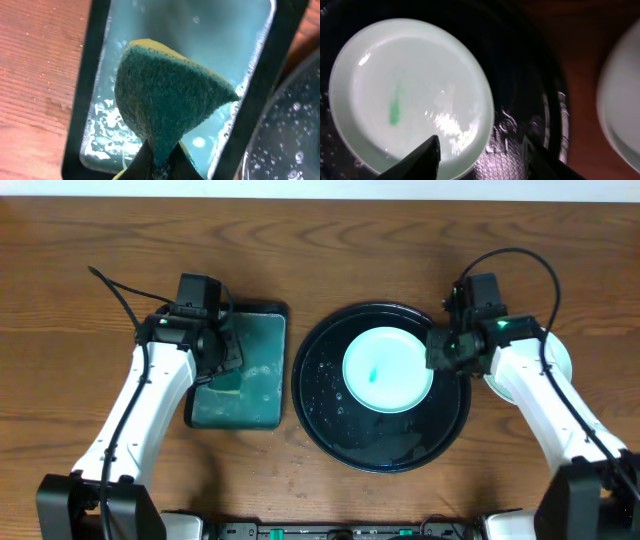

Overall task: Clean dirty plates on tray and stack at the side
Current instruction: 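Grasp the green sponge in the tray with the left gripper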

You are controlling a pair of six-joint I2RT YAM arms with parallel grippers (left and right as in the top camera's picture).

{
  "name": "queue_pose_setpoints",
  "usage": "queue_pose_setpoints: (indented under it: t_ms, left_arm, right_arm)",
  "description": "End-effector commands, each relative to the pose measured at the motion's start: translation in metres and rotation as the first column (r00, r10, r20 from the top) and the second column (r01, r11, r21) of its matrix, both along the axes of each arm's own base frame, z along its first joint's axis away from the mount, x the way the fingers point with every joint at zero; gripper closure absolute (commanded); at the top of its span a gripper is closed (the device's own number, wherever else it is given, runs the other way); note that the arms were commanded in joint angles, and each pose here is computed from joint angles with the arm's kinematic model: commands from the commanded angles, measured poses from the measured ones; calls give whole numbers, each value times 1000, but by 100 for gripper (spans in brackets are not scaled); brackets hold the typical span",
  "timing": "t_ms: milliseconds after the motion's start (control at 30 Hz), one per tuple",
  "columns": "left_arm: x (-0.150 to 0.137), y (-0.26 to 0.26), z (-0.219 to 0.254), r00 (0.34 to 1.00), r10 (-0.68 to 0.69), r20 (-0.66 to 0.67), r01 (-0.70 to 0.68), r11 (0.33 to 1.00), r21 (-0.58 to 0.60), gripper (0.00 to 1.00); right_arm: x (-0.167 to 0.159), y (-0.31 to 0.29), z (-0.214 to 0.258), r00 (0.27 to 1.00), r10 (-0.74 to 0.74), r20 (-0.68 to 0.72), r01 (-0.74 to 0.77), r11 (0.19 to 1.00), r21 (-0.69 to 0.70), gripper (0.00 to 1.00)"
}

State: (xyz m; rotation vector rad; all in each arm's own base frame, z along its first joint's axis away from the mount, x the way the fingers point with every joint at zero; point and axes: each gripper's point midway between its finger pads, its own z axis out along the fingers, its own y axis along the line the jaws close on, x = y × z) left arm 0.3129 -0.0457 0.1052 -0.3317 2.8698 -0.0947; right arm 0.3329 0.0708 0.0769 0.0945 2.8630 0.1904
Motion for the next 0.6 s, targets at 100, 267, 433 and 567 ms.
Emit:
queue_pose_setpoints:
  t_ms: [100,267,433,567]
  left_arm:
    - [11,-44,39,985,-136,105,140,990,-31,93]
    - [10,-99,43,970,-192,147,213,966,-146,93]
    - [17,-144,37,965,-179,194,221,949,-224,93]
    - [21,-189,17,957,-220,192,271,914,-303,93]
  right_arm:
    - [-13,11,-53,992,70,-103,-66,997,39,53]
    - [-19,10,-78,983,67,-172,-62,998,33,90]
    - [-22,10,-83,979,68,-193,-63,998,31,99]
    - [-25,10,-83,976,70,-206,-64,997,36,99]
